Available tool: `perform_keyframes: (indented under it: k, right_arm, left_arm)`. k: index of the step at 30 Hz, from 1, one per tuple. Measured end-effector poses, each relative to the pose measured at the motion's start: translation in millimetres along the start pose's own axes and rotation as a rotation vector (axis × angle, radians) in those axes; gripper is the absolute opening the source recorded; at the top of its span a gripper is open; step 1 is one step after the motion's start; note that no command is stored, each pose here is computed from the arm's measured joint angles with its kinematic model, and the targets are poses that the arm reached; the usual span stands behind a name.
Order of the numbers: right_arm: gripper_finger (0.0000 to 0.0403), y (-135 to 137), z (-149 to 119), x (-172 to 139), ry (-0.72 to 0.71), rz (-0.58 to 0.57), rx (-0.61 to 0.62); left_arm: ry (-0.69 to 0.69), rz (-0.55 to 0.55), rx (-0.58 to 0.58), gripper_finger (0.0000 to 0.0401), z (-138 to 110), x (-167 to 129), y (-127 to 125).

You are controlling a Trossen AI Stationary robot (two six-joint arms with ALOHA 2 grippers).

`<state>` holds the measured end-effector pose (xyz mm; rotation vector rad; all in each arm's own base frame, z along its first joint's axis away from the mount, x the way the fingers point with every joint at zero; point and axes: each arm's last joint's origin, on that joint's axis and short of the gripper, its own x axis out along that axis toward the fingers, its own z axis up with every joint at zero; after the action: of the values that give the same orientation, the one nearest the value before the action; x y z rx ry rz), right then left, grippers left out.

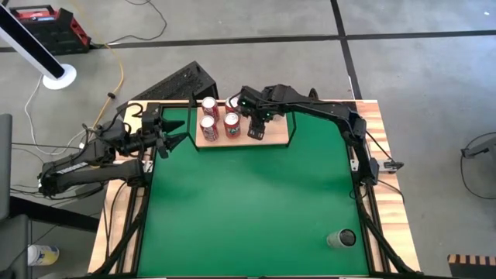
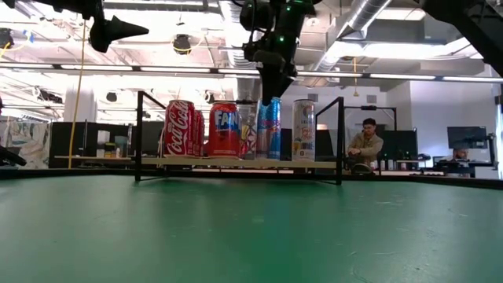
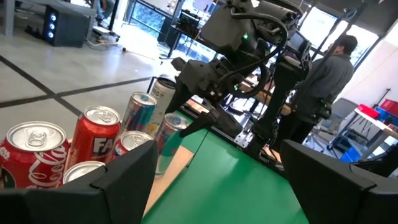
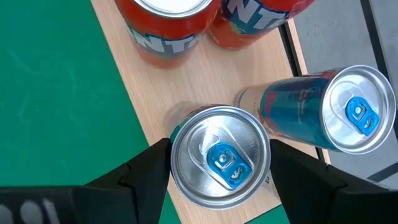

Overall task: Place canned beverage on shelf
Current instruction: Put the blue soda can on the shelf aligned with the other blue soda can

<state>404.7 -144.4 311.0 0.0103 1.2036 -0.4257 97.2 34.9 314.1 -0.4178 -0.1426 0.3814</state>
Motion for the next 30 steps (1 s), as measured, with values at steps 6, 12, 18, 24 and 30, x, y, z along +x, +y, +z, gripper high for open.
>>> perform_keyframes:
  k: [6,12,18,24,30]
  right_arm:
    - [0.0274,-3.1,-1.6,0.6,0.015,-0.003,0.006]
    - [0.0275,-2.9,-1.5,0.9,0.015,-0.004,0.002]
    - [0.0275,-2.9,-1.5,1.1,0.016,-0.004,-0.001]
    - [0.0276,-2.8,-1.4,1.4,0.015,-0.004,-0.002]
    - [0.0313,-1.6,-1.5,1.9,0.018,-0.003,-0.023]
  left_arm:
    - [0.0,0.0,0.0,0.0322,0.0,0.0,0.0]
    - [0.0,0.0,0.0,0.0322,0.0,0.0,0.0]
    - [0.0,0.0,0.0,0.0322,0.0,0.0,0.0]
    - [0.0,0.0,0.001,0.0322,0.1,0.0,0.0]
    - [-0.001,0.0,0.001,0.0322,0.1,0.0,0.0]
